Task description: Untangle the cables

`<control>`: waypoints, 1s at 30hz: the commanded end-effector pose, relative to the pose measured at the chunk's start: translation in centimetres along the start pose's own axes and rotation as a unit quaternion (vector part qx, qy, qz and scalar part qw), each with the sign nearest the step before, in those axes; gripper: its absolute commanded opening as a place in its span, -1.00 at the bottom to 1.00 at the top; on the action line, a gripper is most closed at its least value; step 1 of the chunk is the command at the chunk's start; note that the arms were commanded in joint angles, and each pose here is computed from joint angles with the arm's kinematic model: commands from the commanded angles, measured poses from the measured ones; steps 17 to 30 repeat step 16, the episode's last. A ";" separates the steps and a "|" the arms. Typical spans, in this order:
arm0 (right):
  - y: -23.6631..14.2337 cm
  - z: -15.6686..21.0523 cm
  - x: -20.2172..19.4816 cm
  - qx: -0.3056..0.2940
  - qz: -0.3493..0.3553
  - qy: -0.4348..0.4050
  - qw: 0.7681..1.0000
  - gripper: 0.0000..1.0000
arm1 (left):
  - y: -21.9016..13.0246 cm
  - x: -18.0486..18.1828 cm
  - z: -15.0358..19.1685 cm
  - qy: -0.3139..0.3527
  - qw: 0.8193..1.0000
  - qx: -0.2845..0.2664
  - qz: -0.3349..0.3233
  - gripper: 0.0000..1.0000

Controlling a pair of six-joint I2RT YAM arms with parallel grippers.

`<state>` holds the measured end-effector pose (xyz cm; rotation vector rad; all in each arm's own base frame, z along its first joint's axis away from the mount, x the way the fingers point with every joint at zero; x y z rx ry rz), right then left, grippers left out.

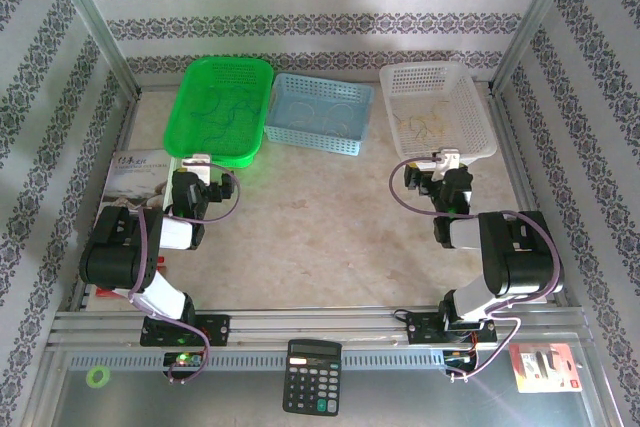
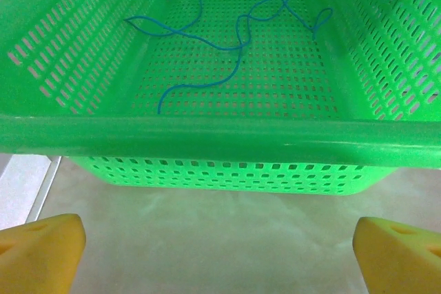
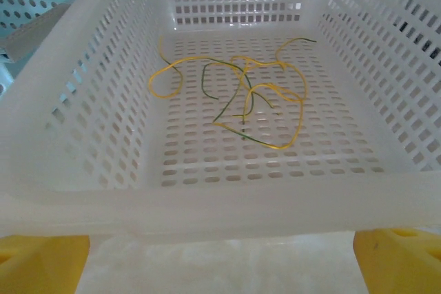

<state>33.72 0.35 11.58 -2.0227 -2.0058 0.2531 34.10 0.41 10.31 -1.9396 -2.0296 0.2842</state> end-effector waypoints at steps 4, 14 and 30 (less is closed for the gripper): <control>-0.1 -0.9 0.1 -0.024 0.026 -0.007 0.999 0.96 | 0.2 0.2 -0.5 -0.010 1.000 -0.009 0.005 1.00; 0.2 -0.9 -0.3 -0.016 0.009 0.009 1.000 0.97 | 0.2 0.2 -0.6 -0.010 1.000 -0.011 0.003 1.00; 0.1 -0.9 -0.2 -0.020 0.015 0.003 1.000 0.97 | 0.1 0.1 -0.5 -0.006 1.000 -0.015 0.008 0.99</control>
Point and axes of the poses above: each hand's point on the last joint's axis, 136 mm out from that joint toward the fingers, its own y axis out along the fingers, its own x axis along the line the jaws close on, z = x × y, the point moved 6 cm from there along -y, back along the fingers, and after that the axes turned 3 degrees about y, right-handed, at the moved point
